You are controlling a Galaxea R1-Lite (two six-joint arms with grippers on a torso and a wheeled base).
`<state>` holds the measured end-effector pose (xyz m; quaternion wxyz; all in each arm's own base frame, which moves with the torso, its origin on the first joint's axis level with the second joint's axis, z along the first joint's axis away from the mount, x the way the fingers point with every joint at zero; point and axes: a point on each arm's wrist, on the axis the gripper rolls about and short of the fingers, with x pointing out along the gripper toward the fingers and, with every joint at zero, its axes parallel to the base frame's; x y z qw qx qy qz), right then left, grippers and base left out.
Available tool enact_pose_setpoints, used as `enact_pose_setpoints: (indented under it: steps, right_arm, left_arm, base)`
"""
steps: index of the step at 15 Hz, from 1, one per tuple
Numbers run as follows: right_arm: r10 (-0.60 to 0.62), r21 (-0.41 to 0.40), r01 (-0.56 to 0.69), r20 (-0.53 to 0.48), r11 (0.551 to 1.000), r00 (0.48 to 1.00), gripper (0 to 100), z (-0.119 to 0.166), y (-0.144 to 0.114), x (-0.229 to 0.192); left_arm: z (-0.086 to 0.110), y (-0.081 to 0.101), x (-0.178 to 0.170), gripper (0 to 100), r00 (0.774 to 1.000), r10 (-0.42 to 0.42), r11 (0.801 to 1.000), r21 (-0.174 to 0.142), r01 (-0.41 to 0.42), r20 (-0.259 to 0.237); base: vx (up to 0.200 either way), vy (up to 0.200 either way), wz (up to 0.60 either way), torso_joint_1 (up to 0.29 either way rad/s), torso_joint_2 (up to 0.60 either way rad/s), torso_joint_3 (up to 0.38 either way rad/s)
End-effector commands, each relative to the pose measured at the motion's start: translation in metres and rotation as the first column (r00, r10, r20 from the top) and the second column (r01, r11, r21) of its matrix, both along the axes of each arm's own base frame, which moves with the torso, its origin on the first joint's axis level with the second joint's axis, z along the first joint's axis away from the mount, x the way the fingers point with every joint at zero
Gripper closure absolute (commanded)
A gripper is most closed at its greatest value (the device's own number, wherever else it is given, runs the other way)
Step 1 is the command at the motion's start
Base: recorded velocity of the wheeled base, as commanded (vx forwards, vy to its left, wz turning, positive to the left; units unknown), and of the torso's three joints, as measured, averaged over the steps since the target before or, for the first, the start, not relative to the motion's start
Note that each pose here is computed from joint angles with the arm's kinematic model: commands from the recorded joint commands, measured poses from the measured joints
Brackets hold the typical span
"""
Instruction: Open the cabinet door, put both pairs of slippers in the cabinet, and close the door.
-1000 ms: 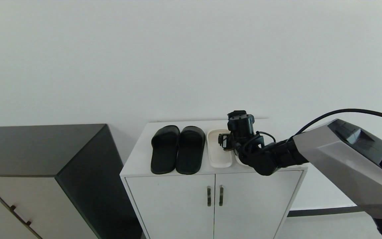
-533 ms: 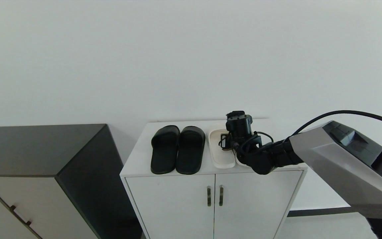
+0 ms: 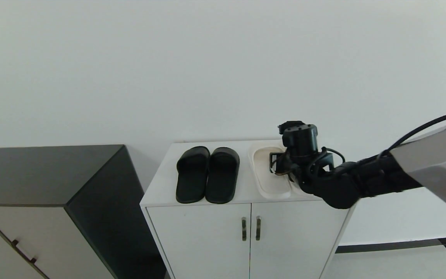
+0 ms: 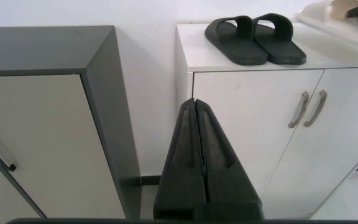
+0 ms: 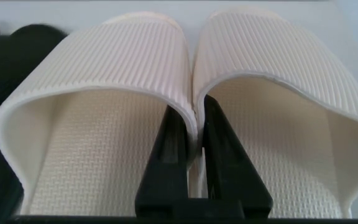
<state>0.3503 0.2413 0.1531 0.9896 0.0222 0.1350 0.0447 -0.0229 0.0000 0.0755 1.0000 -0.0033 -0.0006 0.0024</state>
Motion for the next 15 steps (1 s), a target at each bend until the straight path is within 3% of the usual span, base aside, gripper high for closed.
enact_pose_setpoints:
  steps: [1,3,5,12,15]
  right_arm:
    - [0.123,0.026,-0.124,0.024,0.992,0.992,100,0.045,-0.034,-0.081]
    - [0.258,0.03,-0.258,-0.019,0.966,0.966,100,0.043,-0.054,-0.133]
    - [0.314,0.025,-0.313,-0.053,0.949,0.948,100,0.033,-0.071,-0.165]
    - [0.342,0.027,-0.341,-0.079,0.94,0.936,100,0.022,-0.073,-0.177]
    - [0.342,0.028,-0.341,-0.076,0.94,0.937,100,0.02,-0.074,-0.177]
  left_arm:
    - [0.0,0.0,0.0,100,1.0,0.0,1.0,0.0,0.0,-0.001]
    - [0.0,0.0,0.0,100,1.0,0.0,1.0,-0.001,0.0,-0.001]
    - [0.0,0.0,0.0,100,1.0,0.0,1.0,0.0,0.0,-0.001]
    - [0.0,0.0,0.0,100,1.0,0.0,1.0,0.0,0.0,-0.001]
    - [0.0,0.0,0.0,100,1.0,-0.002,1.0,0.0,0.002,-0.001]
  base:
    - [0.0,0.0,0.0,0.0,0.0,0.0]
    - [0.0,0.0,0.0,0.0,0.0,0.0]
    - [0.0,0.0,0.0,0.0,0.0,0.0]
    - [0.0,0.0,0.0,0.0,0.0,0.0]
    - [-0.2,0.0,0.0,0.002,0.0,0.002]
